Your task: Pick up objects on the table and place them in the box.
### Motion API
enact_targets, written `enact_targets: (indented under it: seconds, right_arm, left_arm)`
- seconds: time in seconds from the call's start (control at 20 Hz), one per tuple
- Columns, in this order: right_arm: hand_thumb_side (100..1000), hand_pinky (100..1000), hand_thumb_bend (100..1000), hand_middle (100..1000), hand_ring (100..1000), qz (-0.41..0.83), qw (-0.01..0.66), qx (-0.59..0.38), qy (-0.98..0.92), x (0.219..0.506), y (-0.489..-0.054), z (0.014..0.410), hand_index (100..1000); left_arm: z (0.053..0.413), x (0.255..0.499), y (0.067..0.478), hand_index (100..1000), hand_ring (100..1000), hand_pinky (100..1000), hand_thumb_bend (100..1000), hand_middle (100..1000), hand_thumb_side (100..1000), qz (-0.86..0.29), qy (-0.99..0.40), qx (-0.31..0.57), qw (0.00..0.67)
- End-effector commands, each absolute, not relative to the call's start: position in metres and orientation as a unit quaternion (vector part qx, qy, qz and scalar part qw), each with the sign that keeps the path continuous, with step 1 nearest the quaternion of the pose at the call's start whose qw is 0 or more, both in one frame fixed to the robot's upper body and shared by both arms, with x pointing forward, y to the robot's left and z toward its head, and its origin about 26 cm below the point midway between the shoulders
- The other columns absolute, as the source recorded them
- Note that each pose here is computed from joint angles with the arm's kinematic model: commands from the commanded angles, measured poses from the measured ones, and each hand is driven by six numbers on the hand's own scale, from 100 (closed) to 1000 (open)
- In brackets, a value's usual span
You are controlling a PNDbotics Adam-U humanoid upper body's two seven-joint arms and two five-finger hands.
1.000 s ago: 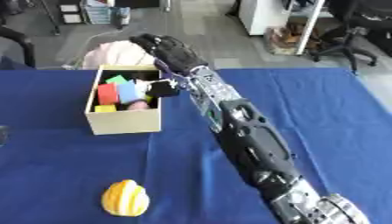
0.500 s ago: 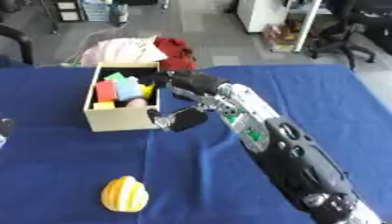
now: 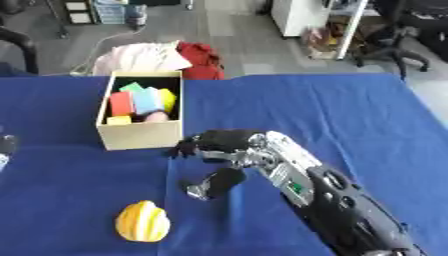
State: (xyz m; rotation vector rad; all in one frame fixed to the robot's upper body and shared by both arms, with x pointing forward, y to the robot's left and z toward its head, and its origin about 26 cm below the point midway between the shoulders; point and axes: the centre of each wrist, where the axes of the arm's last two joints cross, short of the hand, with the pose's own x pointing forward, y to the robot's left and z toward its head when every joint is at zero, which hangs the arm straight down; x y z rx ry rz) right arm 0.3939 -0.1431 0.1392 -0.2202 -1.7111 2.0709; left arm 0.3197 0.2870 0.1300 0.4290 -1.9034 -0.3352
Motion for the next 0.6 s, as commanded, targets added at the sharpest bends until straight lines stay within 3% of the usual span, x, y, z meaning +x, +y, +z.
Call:
enact_targets:
  seconds: [0.05,0.6]
  right_arm:
    - [747,899,100,882,839,0.768,0.200,-0.070,-0.605,0.394,-0.135,0.138,1000]
    - [720,921,100,1000,896,0.802,0.122,-0.082,-0.579,0.388,-0.101,0.133,1000]
  left_arm:
    - [0.138,0.320,0.291,716,687,874,439,681,449,-0.147,-0.808,0.190,0.537]
    - [0.139,0.320,0.290,717,688,874,438,682,450,-0.148,-0.809,0.187,0.537]
